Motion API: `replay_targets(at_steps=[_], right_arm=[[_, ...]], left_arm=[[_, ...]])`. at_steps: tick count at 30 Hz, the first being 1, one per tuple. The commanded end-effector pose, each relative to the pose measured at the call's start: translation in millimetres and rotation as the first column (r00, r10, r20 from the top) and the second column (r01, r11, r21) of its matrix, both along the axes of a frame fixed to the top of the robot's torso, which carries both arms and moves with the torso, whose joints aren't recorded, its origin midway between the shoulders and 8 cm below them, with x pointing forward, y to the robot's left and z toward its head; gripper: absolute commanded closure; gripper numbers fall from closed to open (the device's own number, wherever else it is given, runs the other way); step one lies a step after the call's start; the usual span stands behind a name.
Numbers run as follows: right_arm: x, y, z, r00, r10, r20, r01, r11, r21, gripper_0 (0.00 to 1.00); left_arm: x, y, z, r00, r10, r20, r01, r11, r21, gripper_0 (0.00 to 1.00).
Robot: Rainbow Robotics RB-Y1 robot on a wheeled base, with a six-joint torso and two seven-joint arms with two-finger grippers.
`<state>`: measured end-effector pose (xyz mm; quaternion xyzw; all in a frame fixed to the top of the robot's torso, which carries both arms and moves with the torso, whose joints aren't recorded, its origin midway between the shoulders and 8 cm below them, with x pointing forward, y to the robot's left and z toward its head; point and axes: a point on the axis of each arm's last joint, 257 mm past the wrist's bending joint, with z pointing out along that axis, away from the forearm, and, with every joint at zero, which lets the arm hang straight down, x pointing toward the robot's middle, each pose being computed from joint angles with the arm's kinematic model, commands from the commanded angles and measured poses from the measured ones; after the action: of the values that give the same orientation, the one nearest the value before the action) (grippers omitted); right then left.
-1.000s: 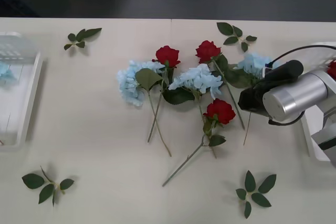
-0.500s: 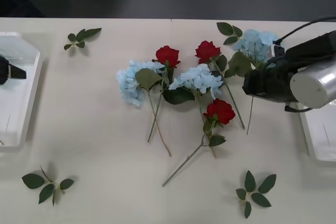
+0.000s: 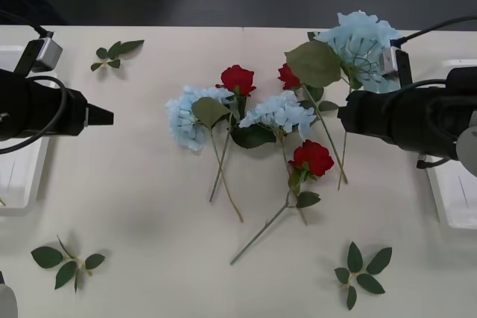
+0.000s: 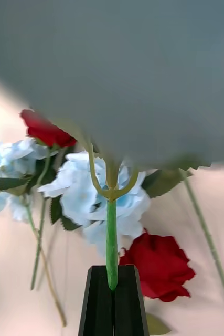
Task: Put the red flowers into the right box and the blue flowers into the left box
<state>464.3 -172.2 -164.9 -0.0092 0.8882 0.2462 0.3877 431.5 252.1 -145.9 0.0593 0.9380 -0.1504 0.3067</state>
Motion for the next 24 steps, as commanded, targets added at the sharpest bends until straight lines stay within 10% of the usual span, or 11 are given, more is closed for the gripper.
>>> replay_targets(at_steps=[1,24], right_arm=[[-17,13,24,0.992,0.103,0.073,-0.101,0.994,-0.036,1.00],[-103,91,95,0.788,0.539,0.298,-0.546,0.835,-0.070,1.00]], left_arm=[[2,-13,28,0.986,-0.117,0.120,0.118,0.993,-0.001,0.00],[-36,-71,65,0.636,-0.594,0.492,0.704,0.708,-0.055,0.00]])
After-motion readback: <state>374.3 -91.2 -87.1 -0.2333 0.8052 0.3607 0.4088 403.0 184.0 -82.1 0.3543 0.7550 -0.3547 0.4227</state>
